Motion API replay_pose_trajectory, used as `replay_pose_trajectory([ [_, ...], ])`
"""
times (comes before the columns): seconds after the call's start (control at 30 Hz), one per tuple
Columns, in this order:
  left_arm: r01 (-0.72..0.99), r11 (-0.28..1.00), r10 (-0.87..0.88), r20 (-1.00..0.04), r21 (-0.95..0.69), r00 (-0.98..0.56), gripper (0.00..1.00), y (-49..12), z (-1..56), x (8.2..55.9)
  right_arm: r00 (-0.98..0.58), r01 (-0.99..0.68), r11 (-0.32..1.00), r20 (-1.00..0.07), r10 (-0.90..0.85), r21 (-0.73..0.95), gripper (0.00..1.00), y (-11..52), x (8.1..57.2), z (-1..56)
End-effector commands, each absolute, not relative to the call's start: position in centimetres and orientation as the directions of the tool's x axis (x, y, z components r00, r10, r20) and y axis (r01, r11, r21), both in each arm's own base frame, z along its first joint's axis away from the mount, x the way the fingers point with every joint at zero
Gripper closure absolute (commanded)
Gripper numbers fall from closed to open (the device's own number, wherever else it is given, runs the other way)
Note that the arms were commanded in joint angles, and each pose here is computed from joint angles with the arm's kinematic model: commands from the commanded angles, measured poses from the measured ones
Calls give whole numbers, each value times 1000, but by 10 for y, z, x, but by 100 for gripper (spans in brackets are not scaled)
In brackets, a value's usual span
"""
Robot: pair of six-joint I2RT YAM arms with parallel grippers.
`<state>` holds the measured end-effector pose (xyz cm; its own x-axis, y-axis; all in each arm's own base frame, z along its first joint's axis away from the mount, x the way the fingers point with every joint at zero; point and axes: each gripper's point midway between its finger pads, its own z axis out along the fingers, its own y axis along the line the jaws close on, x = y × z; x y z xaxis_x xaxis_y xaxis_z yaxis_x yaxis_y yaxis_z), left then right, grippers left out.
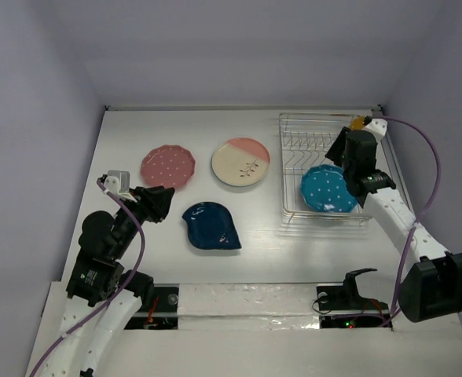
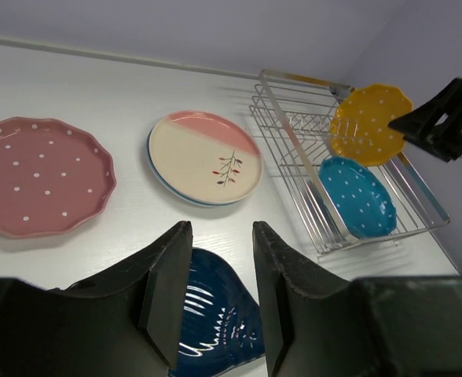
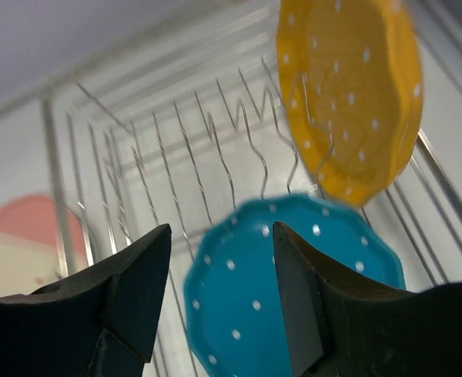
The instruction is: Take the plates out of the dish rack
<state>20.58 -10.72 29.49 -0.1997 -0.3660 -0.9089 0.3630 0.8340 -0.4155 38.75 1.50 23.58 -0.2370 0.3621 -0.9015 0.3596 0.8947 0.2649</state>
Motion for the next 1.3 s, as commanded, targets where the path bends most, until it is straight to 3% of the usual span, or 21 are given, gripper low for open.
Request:
replay_pose_trajectory([
  [0.0, 396, 819, -387, -910, -414, -151, 66, -108, 313, 203, -422, 324, 926, -846, 326, 196, 40, 25, 370, 177],
  [0.17, 408, 814, -388, -910, -413, -145, 66, -110, 315, 202, -600, 49, 961, -761, 246, 272, 43, 79, 365, 166],
  [0.3, 410, 815, -393, -910, -410, -128, 66, -107, 319, 199, -692, 50, 964, -687, 222, 261, 44, 84, 362, 147],
  [0.37, 413, 813, -396, -910, -410, -124, 66, -107, 320, 197, -734, 9, 959, -649, 200, 284, 40, 97, 360, 136],
  [0.53, 418, 812, -408, -908, -407, -93, 65, -103, 326, 191, -832, 40, 986, -542, 122, 160, 37, 96, 356, 92],
  [0.83, 438, 802, -414, -906, -407, -83, 65, -105, 330, 185, -845, 43, 993, -526, 95, 110, 37, 101, 365, 89],
  [1.03, 445, 799, -414, -906, -405, -81, 64, -106, 331, 183, -883, 103, 995, -460, 94, 6, 54, 88, 365, 65],
  [1.27, 453, 794, -422, -904, -405, -69, 64, -105, 335, 179, -910, 109, 986, -411, 50, -122, 58, 81, 363, 54],
])
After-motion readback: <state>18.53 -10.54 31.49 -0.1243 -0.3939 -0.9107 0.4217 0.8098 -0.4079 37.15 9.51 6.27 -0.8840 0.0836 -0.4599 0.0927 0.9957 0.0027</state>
